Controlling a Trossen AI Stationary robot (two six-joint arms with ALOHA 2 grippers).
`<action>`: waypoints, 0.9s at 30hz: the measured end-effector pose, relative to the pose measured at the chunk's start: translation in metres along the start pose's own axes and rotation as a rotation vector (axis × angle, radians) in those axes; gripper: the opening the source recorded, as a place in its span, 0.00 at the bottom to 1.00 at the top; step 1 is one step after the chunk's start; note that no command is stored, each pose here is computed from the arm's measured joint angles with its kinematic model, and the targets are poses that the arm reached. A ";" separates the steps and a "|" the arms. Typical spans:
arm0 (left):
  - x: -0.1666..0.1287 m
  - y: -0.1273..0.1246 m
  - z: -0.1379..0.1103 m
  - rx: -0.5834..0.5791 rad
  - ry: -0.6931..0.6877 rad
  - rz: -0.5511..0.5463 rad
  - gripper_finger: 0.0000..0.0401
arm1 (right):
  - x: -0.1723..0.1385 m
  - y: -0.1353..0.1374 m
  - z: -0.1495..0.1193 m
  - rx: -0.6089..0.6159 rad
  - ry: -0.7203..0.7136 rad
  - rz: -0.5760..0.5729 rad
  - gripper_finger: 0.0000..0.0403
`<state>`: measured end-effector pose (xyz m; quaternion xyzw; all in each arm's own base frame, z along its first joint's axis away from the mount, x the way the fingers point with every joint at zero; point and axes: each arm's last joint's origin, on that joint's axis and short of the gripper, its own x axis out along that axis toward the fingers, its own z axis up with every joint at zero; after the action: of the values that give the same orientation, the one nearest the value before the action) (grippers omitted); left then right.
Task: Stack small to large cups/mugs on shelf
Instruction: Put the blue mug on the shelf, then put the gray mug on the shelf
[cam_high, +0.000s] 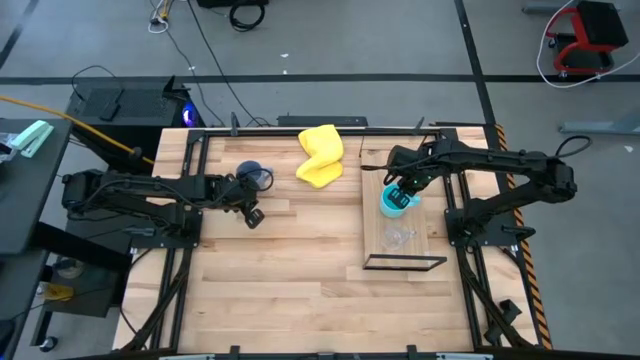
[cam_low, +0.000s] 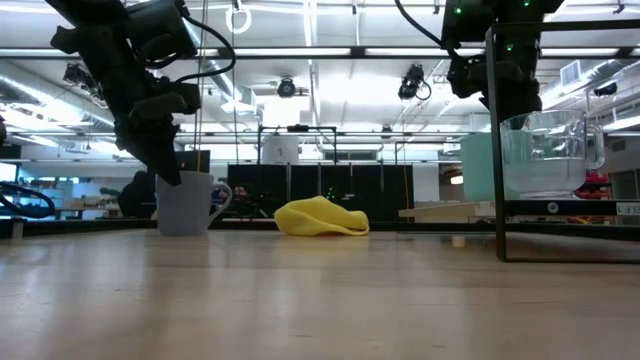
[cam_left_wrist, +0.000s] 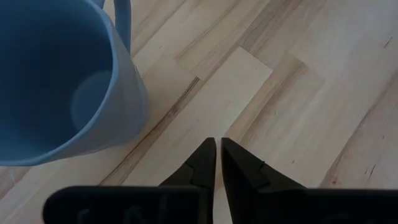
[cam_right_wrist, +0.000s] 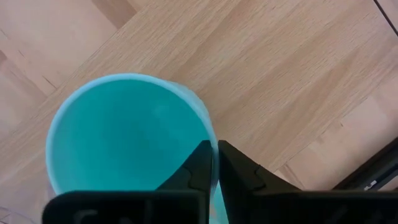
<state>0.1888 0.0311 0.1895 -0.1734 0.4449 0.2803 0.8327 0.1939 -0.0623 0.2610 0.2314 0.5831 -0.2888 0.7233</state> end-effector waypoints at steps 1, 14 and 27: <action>0.000 0.000 0.000 0.000 0.000 0.000 0.09 | 0.000 0.000 0.000 0.000 0.001 0.000 0.09; 0.000 0.000 0.000 0.003 0.000 0.000 0.10 | -0.016 -0.006 -0.008 0.056 -0.071 0.028 0.19; -0.013 0.003 0.023 0.036 -0.086 0.072 0.06 | -0.043 -0.014 -0.018 0.100 -0.263 0.131 0.19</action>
<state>0.1956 0.0418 0.2130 -0.1299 0.4198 0.3092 0.8434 0.1651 -0.0537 0.2996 0.2647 0.4519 -0.2973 0.7983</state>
